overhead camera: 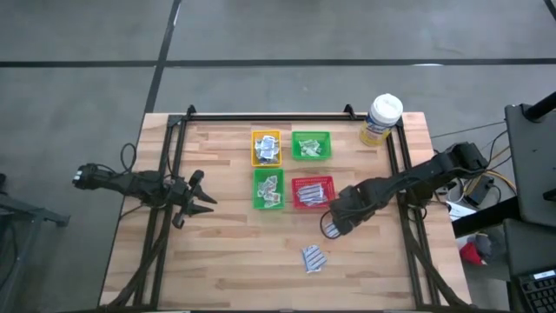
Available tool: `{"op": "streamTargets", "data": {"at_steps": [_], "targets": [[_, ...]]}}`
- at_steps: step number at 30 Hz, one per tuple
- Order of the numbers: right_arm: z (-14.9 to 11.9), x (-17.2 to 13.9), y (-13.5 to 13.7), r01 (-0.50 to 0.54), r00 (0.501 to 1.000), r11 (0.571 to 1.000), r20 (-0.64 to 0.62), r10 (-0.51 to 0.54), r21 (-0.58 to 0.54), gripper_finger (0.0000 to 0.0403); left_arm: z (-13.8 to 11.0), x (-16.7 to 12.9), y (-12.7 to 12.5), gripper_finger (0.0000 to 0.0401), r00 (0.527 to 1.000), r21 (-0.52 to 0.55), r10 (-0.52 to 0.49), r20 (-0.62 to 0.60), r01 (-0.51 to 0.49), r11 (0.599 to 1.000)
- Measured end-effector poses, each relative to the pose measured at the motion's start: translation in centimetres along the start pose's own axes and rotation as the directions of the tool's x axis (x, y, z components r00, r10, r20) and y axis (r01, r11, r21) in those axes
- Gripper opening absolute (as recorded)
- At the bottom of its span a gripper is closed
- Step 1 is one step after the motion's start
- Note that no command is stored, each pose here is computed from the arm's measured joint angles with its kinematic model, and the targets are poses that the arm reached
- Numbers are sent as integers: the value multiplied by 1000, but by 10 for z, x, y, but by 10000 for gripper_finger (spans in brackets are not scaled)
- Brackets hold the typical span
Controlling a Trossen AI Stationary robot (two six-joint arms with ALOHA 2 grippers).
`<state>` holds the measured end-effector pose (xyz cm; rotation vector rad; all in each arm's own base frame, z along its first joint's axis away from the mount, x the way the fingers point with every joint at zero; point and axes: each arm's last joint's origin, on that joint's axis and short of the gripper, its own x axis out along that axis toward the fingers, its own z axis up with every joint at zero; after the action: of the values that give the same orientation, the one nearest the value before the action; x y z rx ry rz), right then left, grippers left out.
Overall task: Pick & Place First Aid Supplies
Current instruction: Put the blue bandage pack into the red bin
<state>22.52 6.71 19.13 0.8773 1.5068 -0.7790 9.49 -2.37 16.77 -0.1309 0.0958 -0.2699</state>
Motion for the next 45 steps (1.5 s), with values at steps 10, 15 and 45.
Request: {"op": "streamTargets", "data": {"at_steps": [10,15,45], "targets": [[2,20,-1,-63,998,997,18,63,34,156,0,0,0,115,1000,-8,0,0,0,1000],[4,30,1,-134,991,989,38,132,61,164,0,0,0,115,1000,-8,0,0,0,1000],[2,52,-20,-24,998,987,55,15,156,130,0,0,0,115,1000,-8,0,0,0,1000]]}}
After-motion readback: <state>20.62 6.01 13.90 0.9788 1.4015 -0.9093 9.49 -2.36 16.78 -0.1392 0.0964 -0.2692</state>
